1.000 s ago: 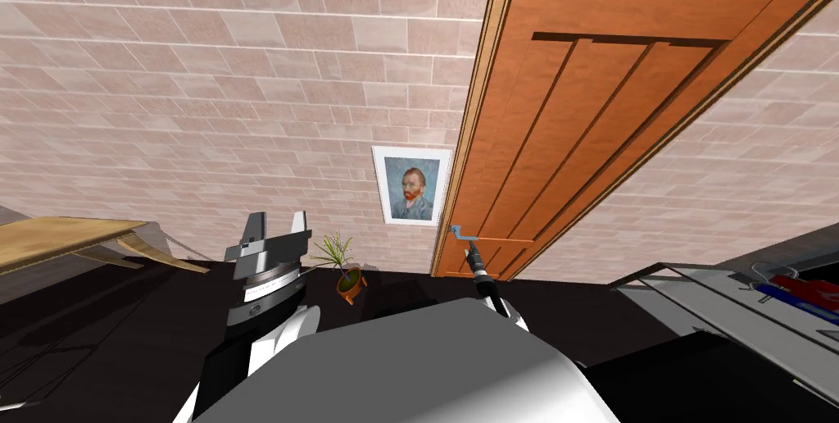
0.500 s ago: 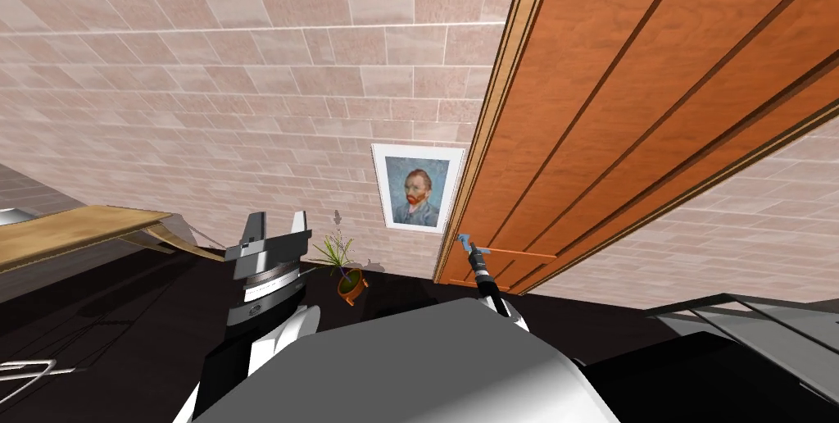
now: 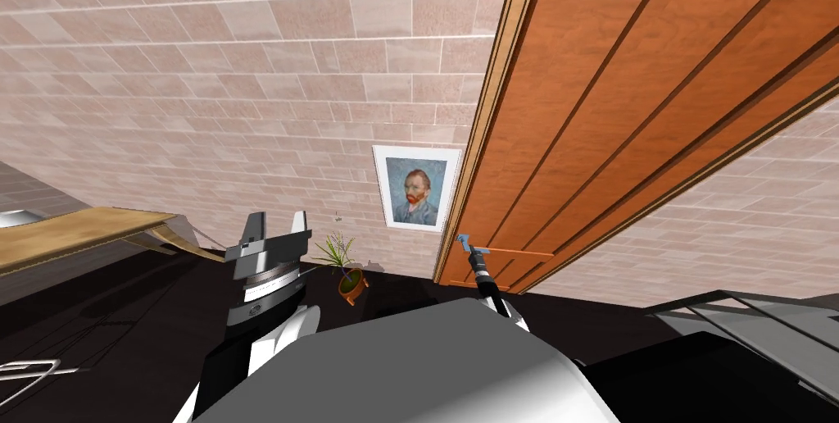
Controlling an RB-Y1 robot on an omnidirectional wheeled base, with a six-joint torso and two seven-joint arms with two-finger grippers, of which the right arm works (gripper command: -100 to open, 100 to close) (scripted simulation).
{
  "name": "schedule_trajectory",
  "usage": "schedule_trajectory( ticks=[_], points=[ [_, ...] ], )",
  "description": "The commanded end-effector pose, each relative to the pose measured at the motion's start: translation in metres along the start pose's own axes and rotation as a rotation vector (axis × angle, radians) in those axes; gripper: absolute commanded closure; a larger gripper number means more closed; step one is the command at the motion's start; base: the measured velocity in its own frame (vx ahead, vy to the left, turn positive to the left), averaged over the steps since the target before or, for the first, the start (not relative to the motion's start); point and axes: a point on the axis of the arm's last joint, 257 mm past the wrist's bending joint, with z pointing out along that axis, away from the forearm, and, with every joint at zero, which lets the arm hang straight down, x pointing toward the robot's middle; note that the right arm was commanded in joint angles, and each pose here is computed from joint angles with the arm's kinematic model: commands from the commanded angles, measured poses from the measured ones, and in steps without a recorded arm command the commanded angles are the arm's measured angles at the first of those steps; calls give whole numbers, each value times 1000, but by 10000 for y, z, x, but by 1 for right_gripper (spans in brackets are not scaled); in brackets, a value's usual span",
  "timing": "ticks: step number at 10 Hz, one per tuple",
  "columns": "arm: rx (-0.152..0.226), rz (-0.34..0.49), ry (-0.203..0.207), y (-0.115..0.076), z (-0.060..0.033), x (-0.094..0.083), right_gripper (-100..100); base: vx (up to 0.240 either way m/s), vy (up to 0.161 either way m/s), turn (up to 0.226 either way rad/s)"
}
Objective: Pull the door open
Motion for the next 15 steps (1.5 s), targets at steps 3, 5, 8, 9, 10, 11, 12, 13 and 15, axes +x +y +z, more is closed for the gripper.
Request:
schedule_trajectory(
  ticks=[3,5,8,9,10,11,12,13,15],
  points=[
    [-1,-2,32,4,-87,-14,100,-164,-25,103],
    [-2,-3,60,9,-154,-9,100,-213,-37,131],
    [-1,-1,107,13,-266,8,100,-227,-69,152],
    [-1,0,119,13,-295,14,100,-216,-58,105],
    [3,-1,110,0,-279,16,100,-97,-21,23],
    [5,-1,126,-17,-382,-5,100,-122,-27,165],
    [4,-1,135,-14,-438,-25,100,-207,-70,177],
    [3,-2,140,-13,-469,-35,100,-202,-55,98],
    [2,-2,151,-9,-535,-57,100,-141,-30,80]
  ],
)
